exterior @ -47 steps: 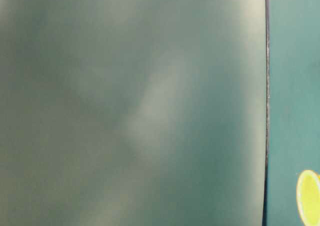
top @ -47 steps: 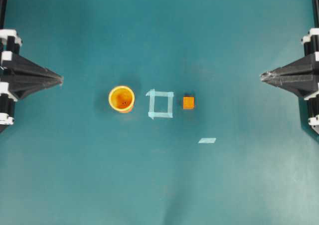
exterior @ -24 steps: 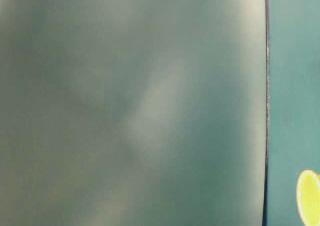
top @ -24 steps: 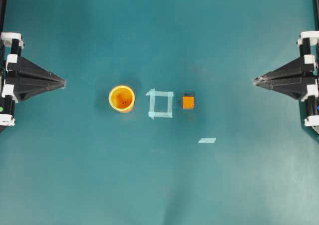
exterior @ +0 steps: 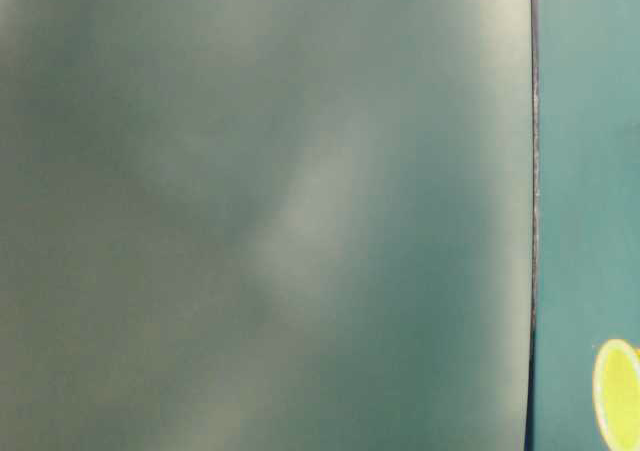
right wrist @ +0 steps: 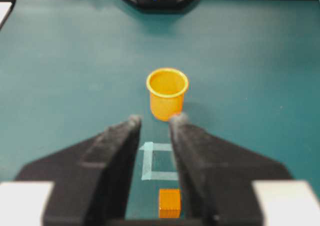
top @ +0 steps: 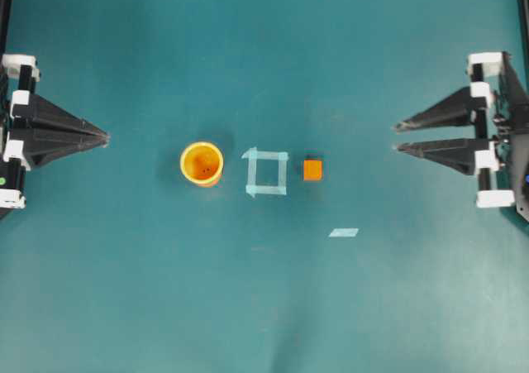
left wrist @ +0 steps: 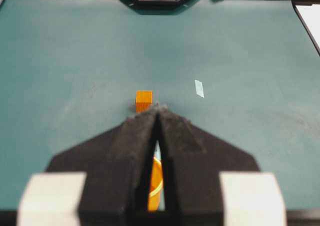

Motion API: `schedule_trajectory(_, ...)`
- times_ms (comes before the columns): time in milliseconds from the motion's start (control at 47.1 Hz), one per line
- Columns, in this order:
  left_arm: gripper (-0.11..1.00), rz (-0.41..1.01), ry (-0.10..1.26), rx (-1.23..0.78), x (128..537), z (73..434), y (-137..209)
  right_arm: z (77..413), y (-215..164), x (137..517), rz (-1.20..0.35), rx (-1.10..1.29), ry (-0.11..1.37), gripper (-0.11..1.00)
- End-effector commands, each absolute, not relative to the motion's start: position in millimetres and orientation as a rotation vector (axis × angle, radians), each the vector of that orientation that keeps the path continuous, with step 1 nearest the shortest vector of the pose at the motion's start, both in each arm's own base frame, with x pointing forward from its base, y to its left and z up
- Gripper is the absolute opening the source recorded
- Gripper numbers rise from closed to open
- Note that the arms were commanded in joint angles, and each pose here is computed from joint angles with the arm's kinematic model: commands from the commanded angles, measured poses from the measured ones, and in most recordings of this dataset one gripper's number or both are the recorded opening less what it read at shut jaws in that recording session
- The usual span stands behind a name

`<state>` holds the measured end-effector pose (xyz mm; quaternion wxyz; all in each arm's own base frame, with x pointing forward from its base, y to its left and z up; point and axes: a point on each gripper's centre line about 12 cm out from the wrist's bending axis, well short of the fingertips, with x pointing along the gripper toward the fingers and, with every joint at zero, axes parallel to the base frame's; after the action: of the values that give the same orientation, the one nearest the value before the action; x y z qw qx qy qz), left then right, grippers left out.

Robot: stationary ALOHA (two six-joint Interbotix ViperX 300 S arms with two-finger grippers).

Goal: Move the block to the right with right arm.
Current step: 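Lower the right gripper over the orange cube and close on it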

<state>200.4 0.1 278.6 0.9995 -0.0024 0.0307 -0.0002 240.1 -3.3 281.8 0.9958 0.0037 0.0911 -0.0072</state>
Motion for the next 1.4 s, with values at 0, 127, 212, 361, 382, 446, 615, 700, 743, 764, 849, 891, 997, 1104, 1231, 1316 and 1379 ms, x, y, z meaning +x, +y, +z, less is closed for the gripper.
schedule_trajectory(0, 0.00, -0.001, 0.034, -0.002, 203, 290, 0, 290, -5, 249, -0.022, 0.008, 0.172, 0.42)
schedule_trajectory(127, 0.00, -0.001, 0.034, -0.002, 203, 290, 0, 287, -8, 259, -0.033, 0.011, 0.198, 0.44)
schedule_trajectory(212, 0.00, -0.001, 0.034, -0.002, 203, 290, 0, 284, -11, 264, -0.042, 0.011, 0.216, 0.46)
schedule_trajectory(361, 0.00, -0.001, 0.035, -0.002, 203, 289, 0, 277, -16, 276, -0.058, 0.015, 0.250, 0.53)
schedule_trajectory(382, 0.00, -0.001, 0.034, -0.002, 203, 290, 0, 276, -17, 277, -0.061, 0.015, 0.256, 0.54)
schedule_trajectory(446, 0.00, -0.001, 0.034, -0.002, 203, 290, 0, 271, -18, 283, -0.065, 0.017, 0.280, 0.56)
schedule_trajectory(615, 0.00, -0.001, 0.038, -0.002, 203, 289, 0, 256, -21, 301, -0.070, 0.018, 0.354, 0.56)
schedule_trajectory(700, 0.00, -0.001, 0.038, 0.000, 203, 289, 0, 248, -23, 311, -0.075, 0.018, 0.394, 0.57)
schedule_trajectory(743, 0.00, -0.001, 0.038, -0.002, 203, 289, 0, 243, -25, 315, -0.077, 0.018, 0.417, 0.57)
schedule_trajectory(764, 0.00, -0.001, 0.040, -0.002, 203, 289, 0, 242, -25, 318, -0.079, 0.019, 0.428, 0.57)
schedule_trajectory(849, 0.00, -0.001, 0.041, -0.002, 203, 289, 0, 231, -27, 326, -0.080, 0.019, 0.472, 0.57)
schedule_trajectory(891, 0.00, -0.001, 0.041, -0.002, 203, 289, 0, 223, -27, 331, -0.079, 0.019, 0.498, 0.57)
schedule_trajectory(997, 0.00, -0.001, 0.041, -0.002, 203, 289, 0, 208, -28, 338, -0.078, 0.019, 0.541, 0.57)
schedule_trajectory(1104, 0.00, -0.001, 0.043, -0.003, 203, 289, 0, 192, -27, 342, -0.078, 0.023, 0.584, 0.57)
schedule_trajectory(1231, 0.00, -0.001, 0.041, -0.003, 202, 289, 0, 176, -28, 345, -0.077, 0.025, 0.630, 0.57)
schedule_trajectory(1316, 0.00, -0.001, 0.041, -0.003, 203, 289, 0, 167, -27, 345, -0.076, 0.027, 0.656, 0.57)
schedule_trajectory(1379, 0.00, -0.001, 0.040, -0.003, 203, 290, 0, 163, -26, 348, -0.073, 0.029, 0.662, 0.57)
